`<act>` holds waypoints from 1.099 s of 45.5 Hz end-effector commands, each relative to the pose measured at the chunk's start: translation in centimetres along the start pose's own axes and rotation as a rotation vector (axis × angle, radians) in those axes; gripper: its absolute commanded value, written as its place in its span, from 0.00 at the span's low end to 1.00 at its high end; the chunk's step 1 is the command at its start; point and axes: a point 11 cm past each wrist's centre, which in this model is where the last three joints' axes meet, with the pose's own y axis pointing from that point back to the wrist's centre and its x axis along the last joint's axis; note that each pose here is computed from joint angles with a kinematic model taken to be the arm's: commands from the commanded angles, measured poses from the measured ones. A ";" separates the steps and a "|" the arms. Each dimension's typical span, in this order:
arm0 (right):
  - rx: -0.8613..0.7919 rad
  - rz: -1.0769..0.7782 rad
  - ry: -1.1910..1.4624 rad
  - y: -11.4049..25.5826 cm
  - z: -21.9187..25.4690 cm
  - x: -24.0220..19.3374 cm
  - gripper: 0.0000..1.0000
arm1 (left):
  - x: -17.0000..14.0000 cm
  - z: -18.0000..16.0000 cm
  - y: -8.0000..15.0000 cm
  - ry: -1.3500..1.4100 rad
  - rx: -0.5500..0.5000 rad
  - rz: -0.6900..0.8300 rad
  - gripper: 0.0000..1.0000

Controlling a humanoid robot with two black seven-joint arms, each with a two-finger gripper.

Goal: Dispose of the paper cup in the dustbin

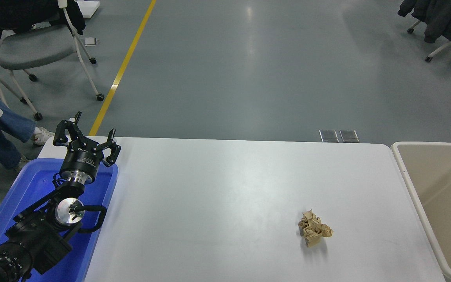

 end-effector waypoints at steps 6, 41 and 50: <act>0.016 0.015 -0.003 -0.3 -1.0 0.9 1.00 | 0.0 0.0 0.0 0.000 0.000 0.000 1.00; 0.395 -0.175 -0.825 2.2 -13.0 0.5 1.00 | 0.0 0.0 0.0 0.000 0.000 0.000 1.00; 0.547 -0.337 -0.912 6.4 -17.0 -3.7 1.00 | 0.0 0.0 0.0 0.000 0.000 0.000 1.00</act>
